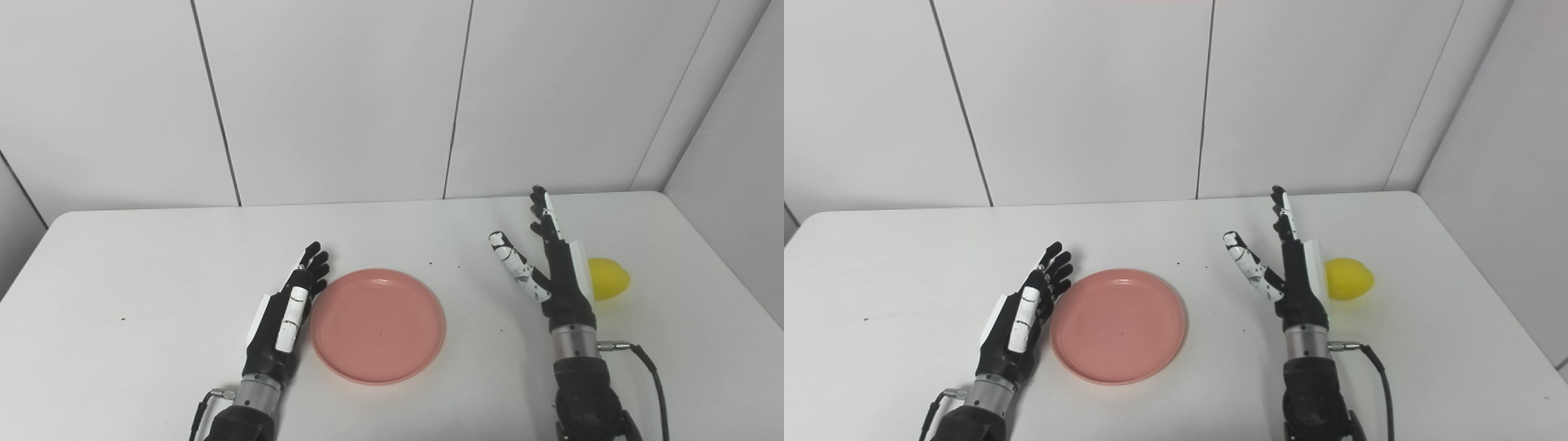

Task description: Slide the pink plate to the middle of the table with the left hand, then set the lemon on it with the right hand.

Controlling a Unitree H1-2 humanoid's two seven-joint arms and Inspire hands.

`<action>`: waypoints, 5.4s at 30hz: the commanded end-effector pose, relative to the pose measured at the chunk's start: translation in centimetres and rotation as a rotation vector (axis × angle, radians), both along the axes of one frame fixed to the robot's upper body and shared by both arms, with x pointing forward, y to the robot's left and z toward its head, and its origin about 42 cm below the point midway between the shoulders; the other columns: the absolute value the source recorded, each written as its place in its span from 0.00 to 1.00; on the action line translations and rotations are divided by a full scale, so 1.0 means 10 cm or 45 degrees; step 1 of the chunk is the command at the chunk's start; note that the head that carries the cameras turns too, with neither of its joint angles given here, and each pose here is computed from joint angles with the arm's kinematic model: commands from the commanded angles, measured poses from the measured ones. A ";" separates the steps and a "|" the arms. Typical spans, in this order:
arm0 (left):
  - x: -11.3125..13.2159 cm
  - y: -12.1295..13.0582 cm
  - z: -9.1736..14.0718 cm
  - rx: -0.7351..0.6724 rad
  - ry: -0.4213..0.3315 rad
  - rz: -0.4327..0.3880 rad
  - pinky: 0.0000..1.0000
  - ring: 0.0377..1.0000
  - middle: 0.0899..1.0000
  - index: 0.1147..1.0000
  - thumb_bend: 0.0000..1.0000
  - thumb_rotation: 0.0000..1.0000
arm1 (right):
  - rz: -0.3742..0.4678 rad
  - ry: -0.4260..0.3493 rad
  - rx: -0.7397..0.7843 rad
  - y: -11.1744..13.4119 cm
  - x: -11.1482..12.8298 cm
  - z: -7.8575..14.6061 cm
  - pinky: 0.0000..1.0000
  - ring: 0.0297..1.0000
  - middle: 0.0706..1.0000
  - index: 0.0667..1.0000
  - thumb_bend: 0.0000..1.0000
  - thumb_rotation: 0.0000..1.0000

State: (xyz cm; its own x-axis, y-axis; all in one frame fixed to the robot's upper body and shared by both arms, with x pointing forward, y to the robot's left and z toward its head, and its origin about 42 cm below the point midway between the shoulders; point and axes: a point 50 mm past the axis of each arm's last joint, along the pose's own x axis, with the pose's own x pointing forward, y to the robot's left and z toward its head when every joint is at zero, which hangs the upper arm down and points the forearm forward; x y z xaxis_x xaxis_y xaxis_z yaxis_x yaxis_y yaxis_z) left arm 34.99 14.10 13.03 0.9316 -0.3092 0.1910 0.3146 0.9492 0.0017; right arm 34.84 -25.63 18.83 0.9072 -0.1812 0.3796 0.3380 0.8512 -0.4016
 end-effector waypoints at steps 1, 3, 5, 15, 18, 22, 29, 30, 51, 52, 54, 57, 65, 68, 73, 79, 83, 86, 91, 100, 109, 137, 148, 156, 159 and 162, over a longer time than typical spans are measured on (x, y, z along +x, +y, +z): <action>0.00 -0.04 -0.03 -0.016 -0.023 0.008 0.94 0.94 0.94 0.94 0.71 1.00 | -0.100 -0.076 -0.089 -0.10 0.06 0.27 0.93 0.95 0.95 0.96 0.79 0.63; -0.01 -0.04 -0.03 -0.023 -0.021 0.013 0.94 0.94 0.94 0.94 0.71 1.00 | -0.172 -0.059 -0.172 -0.19 0.04 0.31 0.89 0.94 0.96 0.96 0.83 0.64; -0.02 -0.04 -0.03 -0.027 -0.018 0.015 0.94 0.94 0.94 0.94 0.71 1.00 | -0.216 -0.053 -0.235 -0.26 0.04 0.34 0.84 0.92 0.95 0.96 0.86 0.62; 0.00 0.04 -0.05 -0.043 -0.019 0.032 0.95 0.94 0.94 0.94 0.70 1.00 | -0.445 0.041 -0.394 -0.60 0.04 0.45 0.78 0.89 0.92 0.95 0.91 0.48; 0.00 0.07 -0.05 -0.043 -0.024 0.035 0.94 0.94 0.94 0.93 0.70 1.00 | -0.474 0.075 -0.391 -0.65 0.03 0.47 0.77 0.89 0.93 0.95 0.92 0.46; 0.01 0.10 -0.05 -0.032 -0.027 0.032 0.95 0.95 0.95 0.94 0.72 1.00 | -0.517 0.108 -0.395 -0.74 0.03 0.46 0.77 0.89 0.93 0.94 0.94 0.42; 0.04 0.13 -0.04 -0.045 -0.031 0.022 0.95 0.95 0.96 0.95 0.70 1.00 | -0.578 0.167 -0.426 -0.91 0.06 0.42 0.76 0.88 0.91 0.92 0.94 0.38; 0.04 0.13 -0.04 -0.052 -0.027 0.022 0.96 0.96 0.96 0.95 0.69 1.00 | -0.581 0.185 -0.426 -0.93 0.06 0.41 0.75 0.87 0.90 0.92 0.94 0.37; 0.02 0.15 -0.07 -0.064 -0.008 0.028 0.96 0.96 0.96 0.95 0.66 1.00 | -0.448 0.420 -0.304 -0.95 0.20 0.12 0.73 0.85 0.89 0.89 0.97 0.31; 0.02 0.16 -0.08 -0.063 -0.007 0.030 0.96 0.96 0.96 0.95 0.66 1.00 | -0.444 0.427 -0.309 -0.93 0.21 0.11 0.73 0.85 0.88 0.89 0.97 0.31; 0.02 0.16 -0.09 -0.063 -0.005 0.033 0.96 0.96 0.96 0.95 0.66 1.00 | -0.438 0.434 -0.318 -0.91 0.22 0.10 0.73 0.85 0.88 0.89 0.97 0.31; 0.02 0.16 -0.09 -0.067 -0.001 0.038 0.96 0.95 0.96 0.95 0.65 1.00 | -0.428 0.440 -0.326 -0.89 0.23 0.06 0.71 0.84 0.87 0.89 0.93 0.31; 0.00 0.16 -0.08 -0.065 -0.004 0.038 0.96 0.96 0.96 0.95 0.64 1.00 | -0.408 0.452 -0.284 -0.87 0.24 -0.01 0.63 0.77 0.84 0.86 0.82 0.17; 0.00 0.16 -0.07 -0.062 -0.007 0.040 0.96 0.95 0.95 0.95 0.63 1.00 | -0.403 0.432 -0.266 -0.87 0.24 -0.02 0.61 0.73 0.80 0.82 0.76 0.05; 0.00 0.16 -0.08 -0.073 -0.001 0.041 0.95 0.95 0.95 0.95 0.64 1.00 | -0.423 0.395 -0.238 -0.86 0.24 -0.01 0.53 0.63 0.75 0.77 0.67 0.00; 0.00 0.14 -0.05 -0.074 -0.005 0.040 0.95 0.95 0.95 0.94 0.64 1.00 | -0.457 0.362 -0.236 -0.84 0.23 0.00 0.46 0.59 0.65 0.67 0.50 0.00; 0.01 0.14 -0.04 -0.075 -0.009 0.040 0.94 0.95 0.95 0.94 0.64 1.00 | -0.462 0.301 -0.241 -0.85 0.22 0.01 0.43 0.56 0.60 0.59 0.42 0.00; 0.01 0.13 -0.03 -0.078 -0.006 0.035 0.95 0.95 0.96 0.95 0.64 1.00 | -0.472 0.258 -0.236 -0.85 0.22 0.00 0.42 0.53 0.58 0.56 0.41 0.00; 0.01 0.12 -0.02 -0.070 -0.005 0.033 0.96 0.96 0.96 0.96 0.64 1.00 | -0.487 0.225 -0.236 -0.85 0.22 -0.01 0.42 0.50 0.55 0.52 0.41 0.00; 0.01 0.05 0.00 -0.057 -0.012 0.031 0.95 0.95 0.96 0.95 0.65 1.00 | -0.497 0.067 -0.188 -0.84 0.18 0.04 0.30 0.40 0.49 0.48 0.49 0.00; -0.04 -0.10 -0.04 -0.057 0.003 0.042 0.95 0.95 0.95 0.94 0.67 1.00 | -0.331 -0.146 -0.186 -0.62 0.07 0.21 0.27 0.43 0.44 0.46 0.51 0.00; -0.04 -0.25 0.10 -0.044 0.004 0.161 1.00 0.99 0.98 0.97 0.61 1.00 | 0.349 -0.284 -0.138 0.80 0.07 0.62 0.12 0.43 0.38 0.47 0.51 0.00; -0.04 -0.26 0.09 -0.045 0.016 0.177 1.00 0.99 0.98 0.97 0.60 1.00 | 0.540 -0.222 -0.144 1.18 0.17 0.28 0.19 0.32 0.41 0.50 0.50 0.00; -0.04 -0.27 0.10 -0.046 0.011 0.184 1.00 0.98 0.97 0.96 0.58 1.00 | 0.632 -0.121 -0.193 1.33 0.20 -0.04 0.24 0.34 0.44 0.50 0.51 0.00; -0.03 -0.26 0.10 -0.044 0.004 0.181 1.00 0.98 0.97 0.96 0.58 1.00 | 0.657 -0.078 -0.229 1.37 0.20 -0.14 0.22 0.33 0.43 0.50 0.50 0.00; -0.03 -0.26 0.11 -0.044 0.002 0.178 1.00 0.99 0.98 0.96 0.59 1.00 | 0.672 -0.052 -0.261 1.37 0.20 -0.21 0.26 0.34 0.43 0.50 0.51 0.00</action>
State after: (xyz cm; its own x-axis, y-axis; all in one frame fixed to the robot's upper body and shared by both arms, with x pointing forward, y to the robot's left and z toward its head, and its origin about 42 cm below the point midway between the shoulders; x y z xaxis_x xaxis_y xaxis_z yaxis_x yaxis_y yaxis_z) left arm 34.44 11.89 12.91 0.9748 -0.1714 0.1430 0.1778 0.9835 -0.0335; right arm 36.37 -12.51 14.90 0.8852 0.3416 0.3156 -0.1088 0.8118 -0.5737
